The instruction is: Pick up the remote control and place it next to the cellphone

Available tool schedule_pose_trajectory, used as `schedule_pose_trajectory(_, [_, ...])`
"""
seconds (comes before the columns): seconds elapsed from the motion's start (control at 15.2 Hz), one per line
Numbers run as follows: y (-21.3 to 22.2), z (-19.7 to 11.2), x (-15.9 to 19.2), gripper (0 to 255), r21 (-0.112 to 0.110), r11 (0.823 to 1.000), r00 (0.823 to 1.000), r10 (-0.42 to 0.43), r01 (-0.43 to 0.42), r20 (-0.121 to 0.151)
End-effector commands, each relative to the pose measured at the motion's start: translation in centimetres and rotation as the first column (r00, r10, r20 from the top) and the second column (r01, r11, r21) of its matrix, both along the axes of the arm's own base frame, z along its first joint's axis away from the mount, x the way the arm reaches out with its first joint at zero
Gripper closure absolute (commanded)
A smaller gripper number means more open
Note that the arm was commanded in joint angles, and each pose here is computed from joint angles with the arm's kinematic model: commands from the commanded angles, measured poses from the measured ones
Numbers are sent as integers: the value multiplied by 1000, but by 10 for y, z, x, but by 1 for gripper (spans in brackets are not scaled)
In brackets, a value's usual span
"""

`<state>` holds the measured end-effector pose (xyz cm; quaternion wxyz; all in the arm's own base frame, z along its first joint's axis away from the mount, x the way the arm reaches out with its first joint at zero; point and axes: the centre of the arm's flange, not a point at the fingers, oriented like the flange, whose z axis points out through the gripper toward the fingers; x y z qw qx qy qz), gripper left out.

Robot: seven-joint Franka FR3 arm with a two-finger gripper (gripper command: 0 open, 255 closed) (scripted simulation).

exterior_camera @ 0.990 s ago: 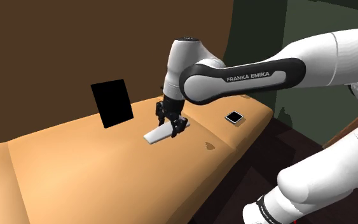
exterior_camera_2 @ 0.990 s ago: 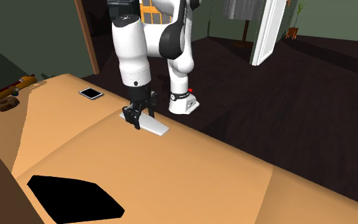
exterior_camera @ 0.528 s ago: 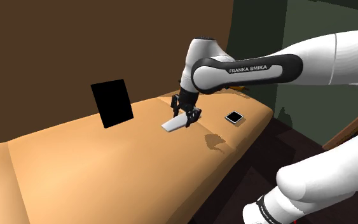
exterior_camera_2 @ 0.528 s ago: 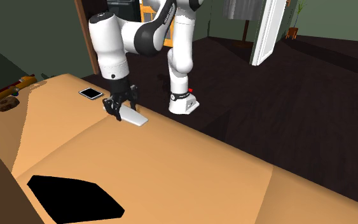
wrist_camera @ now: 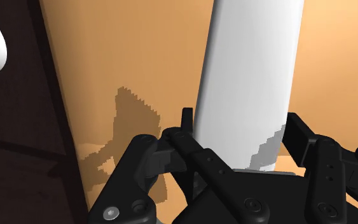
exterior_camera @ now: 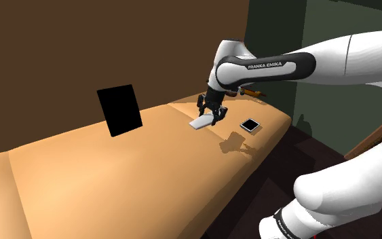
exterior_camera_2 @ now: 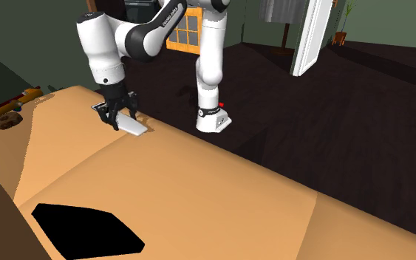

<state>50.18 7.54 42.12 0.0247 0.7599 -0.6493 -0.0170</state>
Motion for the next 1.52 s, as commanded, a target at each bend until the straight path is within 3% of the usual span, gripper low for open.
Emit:
schedule_pose_trajectory(0.0, [-25, 1, 7, 255, 0, 1000, 1000, 1, -1, 0])
schedule_pose_trajectory(0.92, [-207, 5, 55, 255, 0, 1000, 1000, 1, -1, 0])
schedule_pose_trajectory(1.45, [-207, -37, 55, 255, 0, 1000, 1000, 1, -1, 0])
